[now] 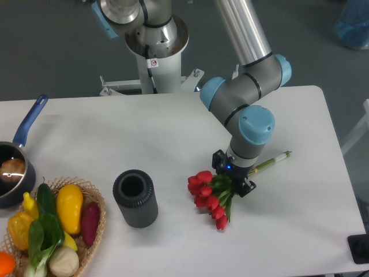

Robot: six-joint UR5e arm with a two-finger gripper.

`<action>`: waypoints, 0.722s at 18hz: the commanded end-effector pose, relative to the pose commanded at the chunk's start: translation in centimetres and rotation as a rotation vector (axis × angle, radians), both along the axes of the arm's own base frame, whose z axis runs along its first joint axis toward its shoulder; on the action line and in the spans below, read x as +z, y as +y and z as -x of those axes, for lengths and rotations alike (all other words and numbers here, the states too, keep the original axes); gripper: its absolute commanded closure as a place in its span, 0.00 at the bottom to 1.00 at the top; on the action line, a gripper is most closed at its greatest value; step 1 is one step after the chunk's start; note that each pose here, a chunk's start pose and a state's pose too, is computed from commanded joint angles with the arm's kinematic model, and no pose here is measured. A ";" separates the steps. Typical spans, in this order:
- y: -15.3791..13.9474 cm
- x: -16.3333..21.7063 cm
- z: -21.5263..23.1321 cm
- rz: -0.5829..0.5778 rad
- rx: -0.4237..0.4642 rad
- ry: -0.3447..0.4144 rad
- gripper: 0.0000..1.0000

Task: Pick up the flowers from the table
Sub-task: 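Lift the gripped red tulip bunch up off the table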

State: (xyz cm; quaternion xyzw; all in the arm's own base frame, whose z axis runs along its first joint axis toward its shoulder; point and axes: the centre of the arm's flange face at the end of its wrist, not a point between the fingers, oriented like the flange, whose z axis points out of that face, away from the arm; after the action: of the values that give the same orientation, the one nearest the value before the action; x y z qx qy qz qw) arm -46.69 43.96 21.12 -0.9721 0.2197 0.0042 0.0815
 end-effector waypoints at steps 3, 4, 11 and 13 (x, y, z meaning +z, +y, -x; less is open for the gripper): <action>-0.2 1.9 0.0 -0.013 0.009 0.025 0.76; -0.3 2.8 -0.1 -0.019 0.012 0.039 0.79; -1.1 9.6 1.6 -0.076 0.131 0.128 0.92; -1.0 11.3 2.2 -0.095 0.197 0.143 0.92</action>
State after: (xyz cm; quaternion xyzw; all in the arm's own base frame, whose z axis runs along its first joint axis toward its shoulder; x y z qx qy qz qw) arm -48.90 42.95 32.45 -0.9813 0.1279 0.0918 0.1109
